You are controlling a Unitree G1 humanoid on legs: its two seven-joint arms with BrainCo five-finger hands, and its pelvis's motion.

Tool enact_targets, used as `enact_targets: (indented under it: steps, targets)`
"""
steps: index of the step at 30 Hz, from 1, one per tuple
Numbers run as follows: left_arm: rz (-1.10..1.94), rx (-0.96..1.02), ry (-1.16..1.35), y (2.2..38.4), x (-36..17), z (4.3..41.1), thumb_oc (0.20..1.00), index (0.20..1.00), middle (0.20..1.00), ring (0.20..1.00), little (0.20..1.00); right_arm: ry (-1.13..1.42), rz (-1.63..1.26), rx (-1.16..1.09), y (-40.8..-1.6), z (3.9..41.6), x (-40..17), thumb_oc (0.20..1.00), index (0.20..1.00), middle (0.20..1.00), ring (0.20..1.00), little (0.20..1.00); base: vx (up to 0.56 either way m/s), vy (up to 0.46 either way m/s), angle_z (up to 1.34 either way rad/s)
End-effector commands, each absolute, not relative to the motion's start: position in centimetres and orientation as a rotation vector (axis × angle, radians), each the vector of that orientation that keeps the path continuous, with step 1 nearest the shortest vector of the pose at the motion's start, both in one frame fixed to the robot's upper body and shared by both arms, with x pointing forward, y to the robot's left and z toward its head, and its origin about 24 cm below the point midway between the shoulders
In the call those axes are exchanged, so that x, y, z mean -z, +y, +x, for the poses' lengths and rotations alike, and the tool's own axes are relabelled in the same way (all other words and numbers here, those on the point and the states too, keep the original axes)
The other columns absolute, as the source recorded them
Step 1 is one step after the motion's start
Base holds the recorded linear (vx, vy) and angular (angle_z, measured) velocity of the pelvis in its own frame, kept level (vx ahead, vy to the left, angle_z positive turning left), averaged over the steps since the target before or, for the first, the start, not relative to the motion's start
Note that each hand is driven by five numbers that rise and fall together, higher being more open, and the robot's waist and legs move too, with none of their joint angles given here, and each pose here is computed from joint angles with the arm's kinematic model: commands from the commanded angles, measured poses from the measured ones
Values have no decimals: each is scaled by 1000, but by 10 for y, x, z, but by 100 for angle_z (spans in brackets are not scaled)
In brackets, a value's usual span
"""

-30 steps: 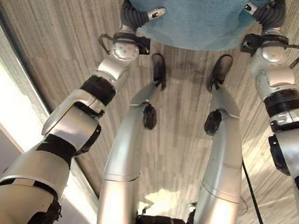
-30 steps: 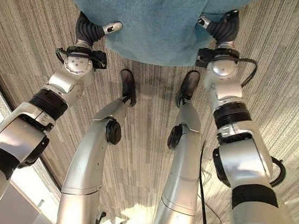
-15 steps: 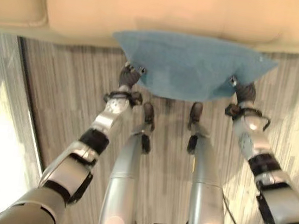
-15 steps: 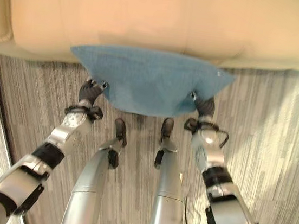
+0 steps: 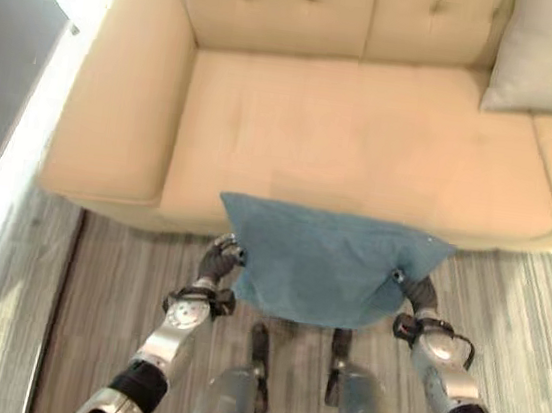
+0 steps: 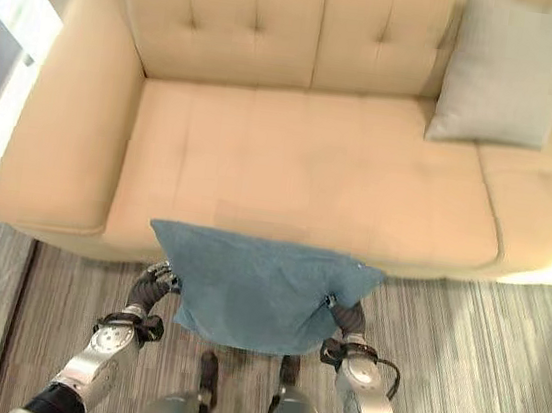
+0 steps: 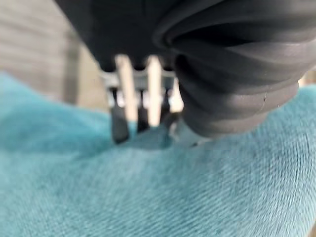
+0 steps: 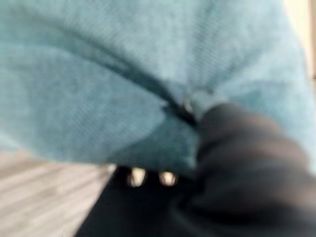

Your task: Pick up all the scattered cushions and arrange them neatly on the sofa.

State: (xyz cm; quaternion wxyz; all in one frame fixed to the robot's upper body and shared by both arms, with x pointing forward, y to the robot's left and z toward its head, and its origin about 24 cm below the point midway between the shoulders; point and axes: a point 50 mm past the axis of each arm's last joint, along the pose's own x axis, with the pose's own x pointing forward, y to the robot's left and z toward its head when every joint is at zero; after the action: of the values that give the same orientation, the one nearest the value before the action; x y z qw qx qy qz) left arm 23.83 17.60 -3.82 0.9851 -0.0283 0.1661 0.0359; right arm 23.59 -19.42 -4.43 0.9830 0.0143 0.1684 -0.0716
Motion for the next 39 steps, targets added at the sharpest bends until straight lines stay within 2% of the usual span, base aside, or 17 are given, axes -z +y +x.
enact_targets:
  steps: [1, 8, 15, 24, 39]
  targets:
    - [-34, 50, 157, 152, 2, 268, 200, 200, 200, 200, 200, 114, 14, 47, -176, 271, 0, 200, 200, 200, 200, 200, 101, 146, -20]
    - [-42, 31, 150, 150, 1, 271, 200, 200, 200, 200, 200, 93, 26, 39, -171, 274, -5, 200, 200, 200, 200, 200, 211, -49, -5]
    - [-87, 52, 179, 138, 7, 266, 200, 200, 200, 200, 200, 142, 23, 106, -196, 256, 6, 200, 200, 200, 200, 200, 262, -149, 59]
    - [-52, 123, 199, 126, 10, 261, 200, 200, 200, 200, 200, 129, 40, 158, -207, 246, 5, 200, 200, 200, 200, 200, 167, -87, 40]
    - [-17, 93, 81, 135, -16, 276, 200, 200, 200, 200, 200, 51, -14, 85, -184, 276, -17, 200, 200, 200, 200, 200, 129, 114, -33]
